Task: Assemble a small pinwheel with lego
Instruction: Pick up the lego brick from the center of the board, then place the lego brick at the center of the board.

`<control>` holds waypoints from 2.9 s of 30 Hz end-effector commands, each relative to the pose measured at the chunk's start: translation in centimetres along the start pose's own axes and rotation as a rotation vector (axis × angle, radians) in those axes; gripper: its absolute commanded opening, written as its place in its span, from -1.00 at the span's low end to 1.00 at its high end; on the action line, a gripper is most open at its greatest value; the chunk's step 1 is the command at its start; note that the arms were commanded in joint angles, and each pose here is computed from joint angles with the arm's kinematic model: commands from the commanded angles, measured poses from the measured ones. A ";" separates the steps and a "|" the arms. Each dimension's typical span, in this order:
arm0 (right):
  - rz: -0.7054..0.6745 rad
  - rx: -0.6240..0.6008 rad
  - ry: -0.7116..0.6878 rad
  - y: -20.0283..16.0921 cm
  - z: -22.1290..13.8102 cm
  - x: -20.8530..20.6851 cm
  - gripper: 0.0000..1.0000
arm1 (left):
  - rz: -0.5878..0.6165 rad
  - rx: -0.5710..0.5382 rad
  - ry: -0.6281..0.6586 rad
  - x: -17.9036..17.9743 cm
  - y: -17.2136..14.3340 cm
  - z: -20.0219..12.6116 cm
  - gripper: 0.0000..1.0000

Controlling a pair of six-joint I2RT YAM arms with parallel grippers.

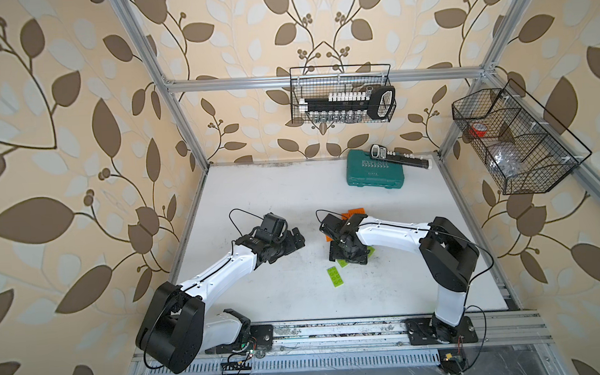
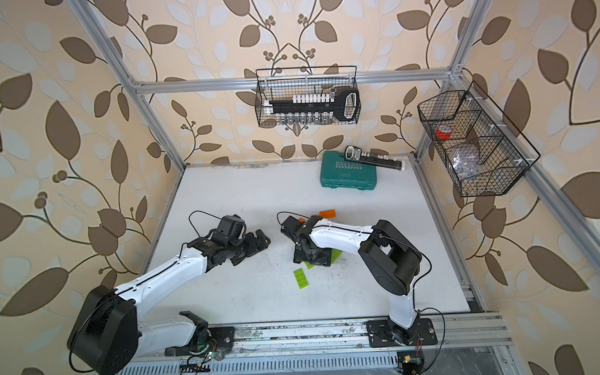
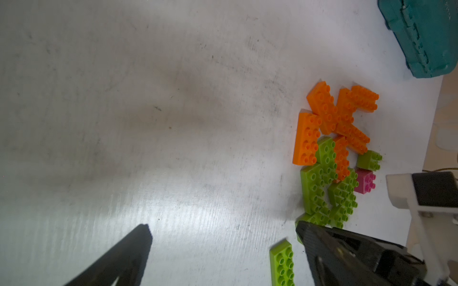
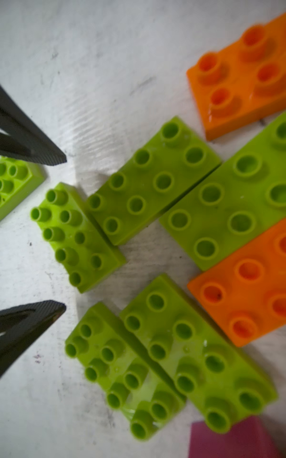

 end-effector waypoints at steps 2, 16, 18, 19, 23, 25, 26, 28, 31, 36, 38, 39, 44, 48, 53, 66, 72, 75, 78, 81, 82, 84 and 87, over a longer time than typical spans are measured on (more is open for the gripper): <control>0.023 -0.035 -0.049 0.6 0.3 0.5 0.66 | 0.025 -0.017 -0.061 -0.7 0.6 -1.0 0.98; 0.026 -0.036 -0.128 0.5 1.0 -1.4 0.59 | 0.039 0.011 -0.060 -0.5 0.5 -0.7 0.98; 0.031 -0.024 -0.113 0.3 1.1 -1.7 0.53 | 0.034 0.021 -0.060 -0.6 0.5 -0.3 0.97; 0.033 -0.018 -0.110 0.2 1.1 -1.9 0.51 | 0.035 0.024 -0.061 -0.6 0.5 -0.2 0.97; 0.041 -0.009 -0.099 0.0 1.0 -2.5 0.40 | 0.034 0.041 -0.069 -0.7 0.5 0.2 0.97; 0.043 -0.005 -0.097 -0.1 1.0 -2.9 0.33 | 0.033 0.047 -0.070 -0.7 0.4 0.3 0.97; 0.044 -0.003 -0.096 -0.2 0.9 -3.0 0.30 | 0.034 0.049 -0.068 -0.6 0.4 0.3 0.97; 0.045 0.006 -0.092 -0.3 1.0 -3.2 0.23 | 0.038 0.058 -0.069 -0.7 0.1 0.4 0.96; 0.046 0.020 -0.076 -0.6 1.2 -3.4 0.07 | 0.066 0.075 -0.054 -1.0 -0.9 0.7 0.96; 0.039 0.041 -0.059 -0.9 1.3 -3.4 -0.17 | 0.119 0.103 -0.008 -1.4 -3.3 1.1 0.96; 0.036 0.041 -0.053 -0.9 1.3 -3.4 -0.20 | 0.119 0.109 0.003 -1.1 -4.1 1.1 0.96; 0.032 0.043 -0.053 -0.9 1.4 -3.4 -0.21 | 0.115 0.113 0.007 -0.8 -4.5 1.1 0.96; 0.016 0.063 0.000 -0.9 1.7 -3.4 -0.26 | 0.126 0.118 0.045 -0.1 -6.0 0.8 0.98; 0.016 0.088 0.022 -1.0 2.2 -3.8 -0.36 | 0.178 0.115 0.092 -0.4 -6.9 0.2 0.98; 0.001 0.095 0.026 -0.9 2.2 -4.3 -0.41 | 0.219 0.129 0.092 -1.2 -8.0 0.2 0.98; -0.201 -0.046 0.077 -0.3 -4.0 -3.1 -0.43 | 0.123 0.151 -0.001 -4.0 -7.0 2.5 0.98; -0.374 -0.053 0.118 -1.1 -4.7 2.0 -0.43 | -0.060 0.093 -0.130 -0.4 -4.2 0.8 0.98; -0.433 -0.033 0.134 -1.3 -4.2 3.9 -0.43 | -0.116 0.048 -0.177 1.2 -3.3 -0.7 0.98; -0.469 -0.013 0.122 -1.1 -3.3 4.9 -0.43 | -0.151 0.010 -0.225 2.4 -3.1 -1.9 0.98; -0.498 0.009 0.093 -1.1 -2.2 5.5 -0.43 | -0.163 -0.015 -0.241 3.1 -3.1 -2.8 0.98; -0.506 0.014 0.090 -1.1 -1.9 5.7 -0.44 | -0.166 -0.018 -0.240 3.2 -3.1 -2.9 0.98; -0.516 0.029 0.085 -1.2 -1.3 5.9 -0.43 | -0.173 -0.021 -0.239 3.5 -3.3 -3.1 0.98; -0.521 0.041 0.074 -1.2 -0.6 6.1 -0.43 | -0.182 -0.019 -0.233 3.9 -3.5 -3.0 0.98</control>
Point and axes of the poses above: each gripper's point midway between its finger pads, its own z axis out along the fingers, its own x axis along the line the jaws close on, y = z × x, the point moved 8 cm from there along -z, back along the fingers, and after that the axes turned 5 degrees about z, right-handed, at the moved point
